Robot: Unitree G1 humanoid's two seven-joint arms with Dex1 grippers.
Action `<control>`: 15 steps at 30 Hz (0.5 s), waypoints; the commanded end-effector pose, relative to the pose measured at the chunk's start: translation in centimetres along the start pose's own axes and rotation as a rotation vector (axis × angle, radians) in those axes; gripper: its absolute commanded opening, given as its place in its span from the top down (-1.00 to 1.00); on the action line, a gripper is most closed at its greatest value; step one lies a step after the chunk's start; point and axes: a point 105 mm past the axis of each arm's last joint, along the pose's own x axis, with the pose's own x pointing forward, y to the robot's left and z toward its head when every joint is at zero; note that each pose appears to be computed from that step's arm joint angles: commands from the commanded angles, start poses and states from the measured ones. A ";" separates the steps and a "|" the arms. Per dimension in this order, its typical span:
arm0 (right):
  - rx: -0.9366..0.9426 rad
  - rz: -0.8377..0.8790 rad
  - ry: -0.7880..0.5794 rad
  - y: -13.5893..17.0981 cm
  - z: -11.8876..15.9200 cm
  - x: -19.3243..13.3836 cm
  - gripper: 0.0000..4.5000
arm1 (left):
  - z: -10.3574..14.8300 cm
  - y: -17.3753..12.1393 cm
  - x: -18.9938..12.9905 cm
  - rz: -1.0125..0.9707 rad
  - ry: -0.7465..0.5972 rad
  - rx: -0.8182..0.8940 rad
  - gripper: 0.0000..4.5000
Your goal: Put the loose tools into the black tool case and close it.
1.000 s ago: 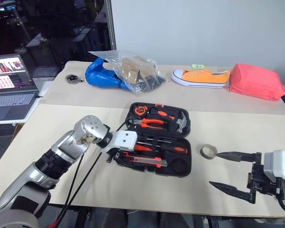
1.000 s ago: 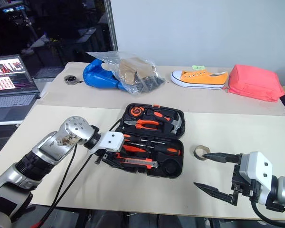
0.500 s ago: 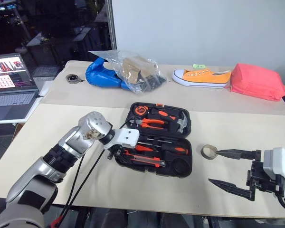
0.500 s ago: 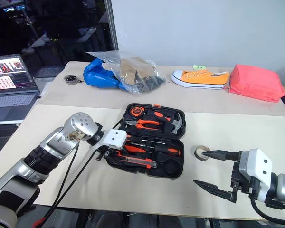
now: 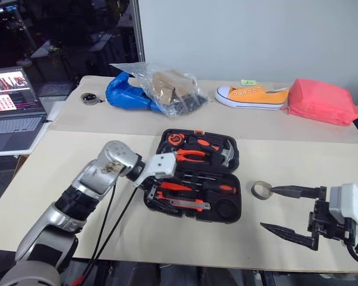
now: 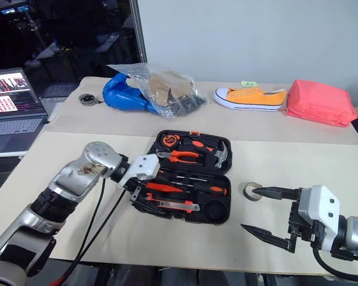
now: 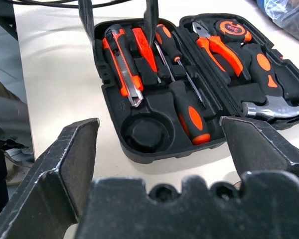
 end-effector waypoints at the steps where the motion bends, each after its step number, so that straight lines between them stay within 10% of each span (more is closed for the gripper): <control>1: -0.020 -0.005 -0.013 0.0 0.4 0.3 -1.00 | 0.4 -0.3 -1.1 0.096 -0.142 -0.040 -0.55; 10: -0.024 -0.012 -0.022 -0.3 0.4 0.7 -1.00 | -6.5 -1.1 2.0 0.330 -0.108 -0.103 0.97; 15: -0.023 -0.010 -0.012 -0.2 0.4 0.3 -1.00 | -10.2 -3.1 3.9 0.275 -0.013 -0.186 0.99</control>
